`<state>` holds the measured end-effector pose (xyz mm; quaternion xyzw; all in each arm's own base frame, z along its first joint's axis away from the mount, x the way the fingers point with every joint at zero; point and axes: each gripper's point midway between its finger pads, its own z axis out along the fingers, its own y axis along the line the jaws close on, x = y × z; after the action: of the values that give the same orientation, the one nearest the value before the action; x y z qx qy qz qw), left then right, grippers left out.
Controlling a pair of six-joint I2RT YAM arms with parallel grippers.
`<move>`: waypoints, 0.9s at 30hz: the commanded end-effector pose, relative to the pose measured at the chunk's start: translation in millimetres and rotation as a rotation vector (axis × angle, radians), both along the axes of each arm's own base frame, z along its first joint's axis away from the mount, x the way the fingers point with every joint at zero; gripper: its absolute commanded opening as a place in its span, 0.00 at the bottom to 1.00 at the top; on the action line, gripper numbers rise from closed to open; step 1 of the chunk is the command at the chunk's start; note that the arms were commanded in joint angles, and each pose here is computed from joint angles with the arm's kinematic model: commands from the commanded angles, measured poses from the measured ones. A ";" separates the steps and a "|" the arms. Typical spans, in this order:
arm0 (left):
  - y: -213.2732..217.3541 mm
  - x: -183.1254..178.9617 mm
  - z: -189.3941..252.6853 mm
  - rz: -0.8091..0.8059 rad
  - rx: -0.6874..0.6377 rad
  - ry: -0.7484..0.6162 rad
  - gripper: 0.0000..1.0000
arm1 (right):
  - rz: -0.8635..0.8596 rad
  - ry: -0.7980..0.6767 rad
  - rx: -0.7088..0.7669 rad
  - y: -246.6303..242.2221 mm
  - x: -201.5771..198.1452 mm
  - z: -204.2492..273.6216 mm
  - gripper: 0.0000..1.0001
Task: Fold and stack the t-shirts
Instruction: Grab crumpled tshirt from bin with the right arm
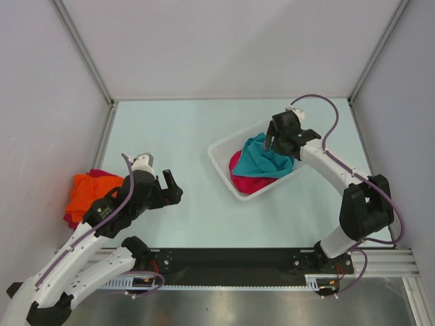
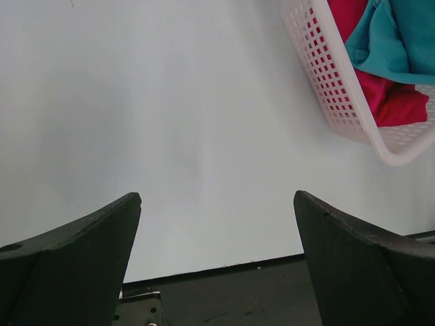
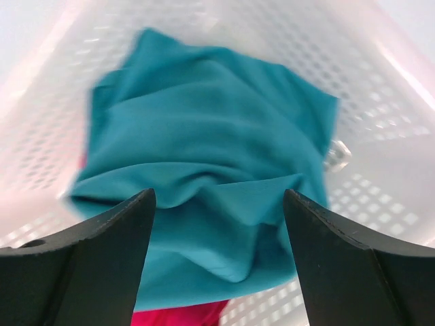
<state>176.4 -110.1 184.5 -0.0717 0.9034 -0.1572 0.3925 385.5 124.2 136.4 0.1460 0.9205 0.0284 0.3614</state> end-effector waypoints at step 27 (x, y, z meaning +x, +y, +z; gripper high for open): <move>-14.1 14.6 1.2 -0.037 -0.007 -0.007 1.00 | 0.211 0.026 -0.036 58.2 3.8 -20.2 0.00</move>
<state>182.3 -118.0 172.0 -0.0591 0.9143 -0.1488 0.3722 390.1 170.1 68.0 0.0595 0.9550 0.0209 0.2899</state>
